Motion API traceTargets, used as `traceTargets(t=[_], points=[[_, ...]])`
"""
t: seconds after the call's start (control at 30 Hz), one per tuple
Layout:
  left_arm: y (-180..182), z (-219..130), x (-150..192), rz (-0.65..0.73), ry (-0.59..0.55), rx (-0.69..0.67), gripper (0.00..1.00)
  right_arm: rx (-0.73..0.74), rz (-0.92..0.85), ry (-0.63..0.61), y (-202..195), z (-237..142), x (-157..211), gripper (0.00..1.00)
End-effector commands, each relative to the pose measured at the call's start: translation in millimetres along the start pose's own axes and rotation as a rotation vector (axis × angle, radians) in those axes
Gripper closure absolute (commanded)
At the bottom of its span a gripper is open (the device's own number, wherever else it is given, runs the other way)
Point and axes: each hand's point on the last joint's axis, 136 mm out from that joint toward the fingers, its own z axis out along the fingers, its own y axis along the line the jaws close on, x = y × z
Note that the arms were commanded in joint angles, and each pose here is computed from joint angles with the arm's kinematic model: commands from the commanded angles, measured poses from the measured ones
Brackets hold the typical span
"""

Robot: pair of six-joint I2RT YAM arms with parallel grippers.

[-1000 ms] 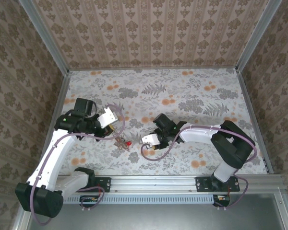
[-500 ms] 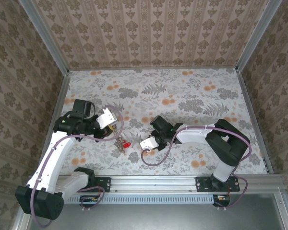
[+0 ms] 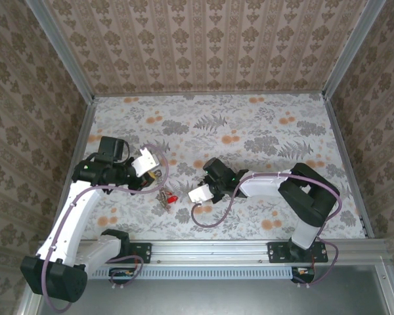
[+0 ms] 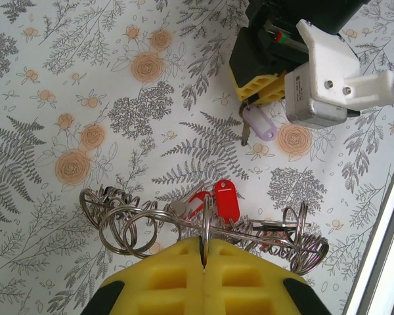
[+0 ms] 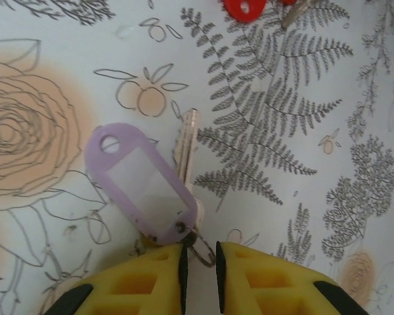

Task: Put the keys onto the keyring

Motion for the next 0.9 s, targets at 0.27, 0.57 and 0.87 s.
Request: traceTargets(t=[0.27,0.57,0.87], points=[[-5.4,-0.6,-4.5,0.020,-0.046,0.019,1.00,-0.056,-0.023,0.009,7.8,5.8,0.6,0.78],[-6.7,-0.2,-4.7,0.016,-0.051,0.026,1.00,-0.078,-0.008,0.023,8.0,6.4,2.5,0.90],[-3.6,-4.8,-27.5,0.037,-0.169,0.002,1.00,-0.007,0.174,-0.057,-15.4,-29.8,-15.5,1.00]])
